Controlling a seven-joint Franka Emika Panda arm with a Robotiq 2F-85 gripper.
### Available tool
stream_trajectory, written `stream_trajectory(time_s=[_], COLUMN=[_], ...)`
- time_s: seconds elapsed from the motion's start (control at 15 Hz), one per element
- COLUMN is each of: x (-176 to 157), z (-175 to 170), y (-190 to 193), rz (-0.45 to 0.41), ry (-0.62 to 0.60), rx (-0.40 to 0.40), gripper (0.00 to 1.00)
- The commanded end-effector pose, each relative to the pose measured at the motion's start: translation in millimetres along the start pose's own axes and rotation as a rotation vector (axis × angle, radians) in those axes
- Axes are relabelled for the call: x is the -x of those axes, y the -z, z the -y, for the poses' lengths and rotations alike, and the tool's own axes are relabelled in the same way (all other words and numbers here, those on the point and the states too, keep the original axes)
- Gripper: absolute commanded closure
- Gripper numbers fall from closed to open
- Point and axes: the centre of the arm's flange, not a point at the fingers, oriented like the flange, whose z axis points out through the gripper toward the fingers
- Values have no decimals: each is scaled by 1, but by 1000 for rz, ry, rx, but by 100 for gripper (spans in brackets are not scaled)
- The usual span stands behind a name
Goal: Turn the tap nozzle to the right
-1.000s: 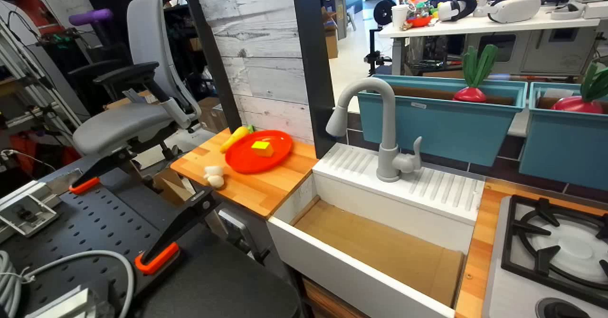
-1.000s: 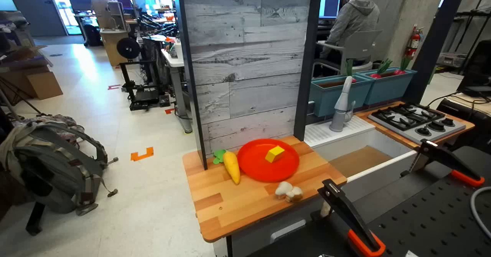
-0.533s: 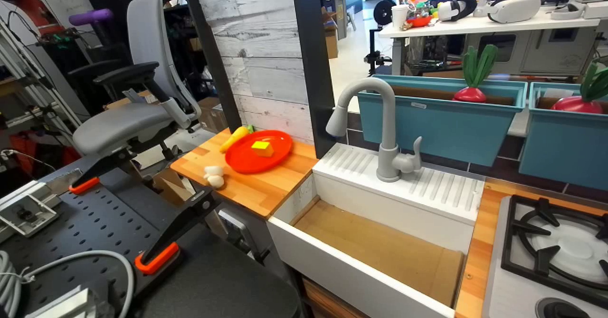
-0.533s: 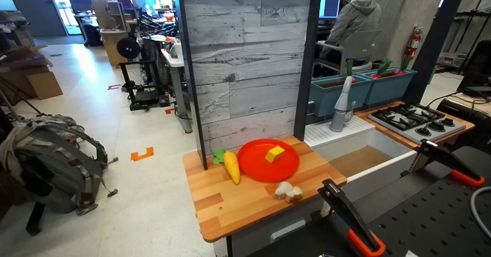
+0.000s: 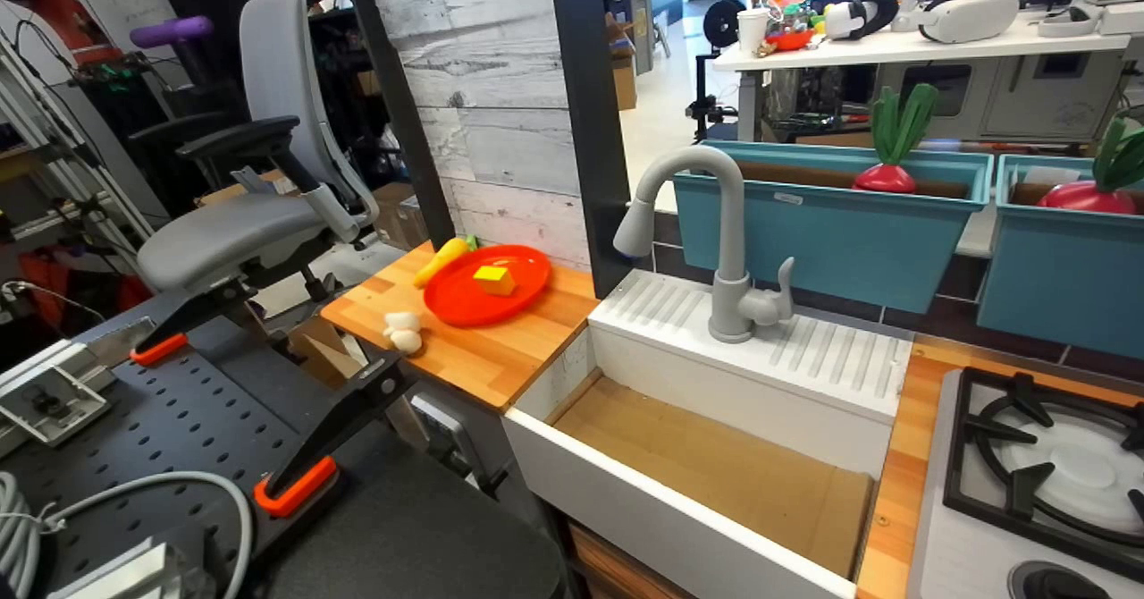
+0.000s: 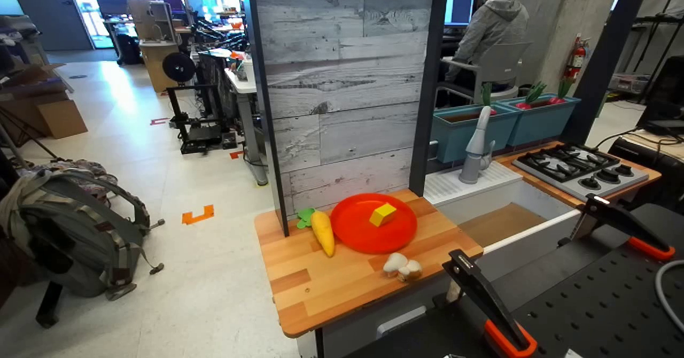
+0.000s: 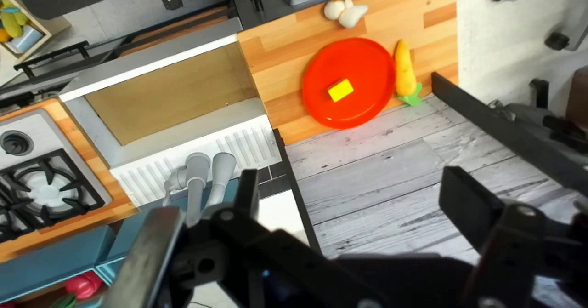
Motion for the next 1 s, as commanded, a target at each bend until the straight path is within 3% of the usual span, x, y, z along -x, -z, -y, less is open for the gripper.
stream_trajectory(time_s=[0.0, 0.53, 0.93], x=[-57, -128, -150], z=[-17, -79, -109], y=[-40, -133, -196], rz=[-11, -59, -12], ry=[-164, -459, -532], rx=[-17, -45, -10], gripper=[0, 0, 0])
